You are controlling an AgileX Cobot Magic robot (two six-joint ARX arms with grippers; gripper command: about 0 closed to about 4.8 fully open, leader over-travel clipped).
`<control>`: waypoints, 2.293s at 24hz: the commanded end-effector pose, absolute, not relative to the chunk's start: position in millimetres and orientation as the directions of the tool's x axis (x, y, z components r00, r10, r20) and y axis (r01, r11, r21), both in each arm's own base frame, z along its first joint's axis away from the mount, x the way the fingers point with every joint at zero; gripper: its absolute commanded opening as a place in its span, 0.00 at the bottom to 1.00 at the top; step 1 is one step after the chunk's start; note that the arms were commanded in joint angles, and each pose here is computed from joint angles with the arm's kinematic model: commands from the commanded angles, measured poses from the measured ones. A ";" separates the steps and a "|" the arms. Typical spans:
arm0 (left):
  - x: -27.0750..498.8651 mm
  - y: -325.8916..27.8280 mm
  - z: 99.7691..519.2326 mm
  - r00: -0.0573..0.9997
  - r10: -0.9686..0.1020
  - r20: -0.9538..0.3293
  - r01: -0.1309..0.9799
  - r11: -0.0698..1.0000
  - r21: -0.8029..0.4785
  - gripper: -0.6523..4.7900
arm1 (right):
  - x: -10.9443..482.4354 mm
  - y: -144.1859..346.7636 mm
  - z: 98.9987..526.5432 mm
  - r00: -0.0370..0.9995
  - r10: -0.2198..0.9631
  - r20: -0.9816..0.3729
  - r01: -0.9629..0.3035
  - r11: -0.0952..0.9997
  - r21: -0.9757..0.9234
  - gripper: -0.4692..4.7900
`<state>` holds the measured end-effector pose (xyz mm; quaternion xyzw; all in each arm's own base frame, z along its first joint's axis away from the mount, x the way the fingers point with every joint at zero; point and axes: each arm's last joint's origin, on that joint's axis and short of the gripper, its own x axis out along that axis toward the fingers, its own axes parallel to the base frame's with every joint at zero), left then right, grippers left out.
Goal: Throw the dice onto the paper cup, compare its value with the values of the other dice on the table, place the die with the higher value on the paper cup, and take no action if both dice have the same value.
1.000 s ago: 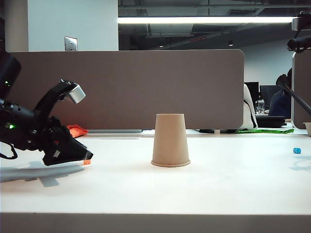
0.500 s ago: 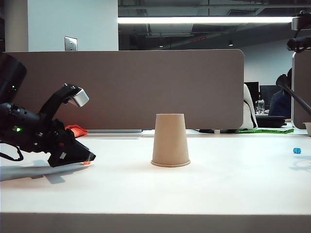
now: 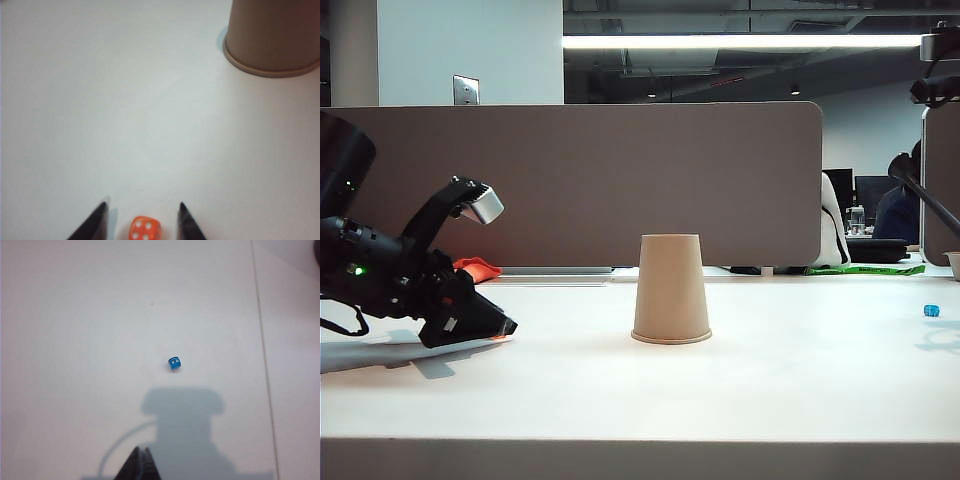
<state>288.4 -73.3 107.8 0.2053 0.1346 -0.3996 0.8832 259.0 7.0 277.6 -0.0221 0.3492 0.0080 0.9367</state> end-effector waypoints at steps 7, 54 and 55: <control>289.3 -73.7 109.7 0.647 -0.654 -0.391 0.760 0.596 0.259 0.45 | 259.1 7.0 280.6 0.770 0.002 -0.638 -0.033 0.999 -0.036 0.09; 292.0 -74.2 106.1 0.622 -0.649 -0.438 0.771 0.606 0.196 0.43 | 258.9 7.3 280.4 0.768 0.004 -0.640 -0.035 0.999 -0.036 0.09; 291.7 -74.2 105.6 0.619 -0.649 -0.442 0.772 0.606 0.193 0.43 | 258.9 7.3 280.4 0.768 0.004 -0.640 -0.035 0.999 -0.036 0.09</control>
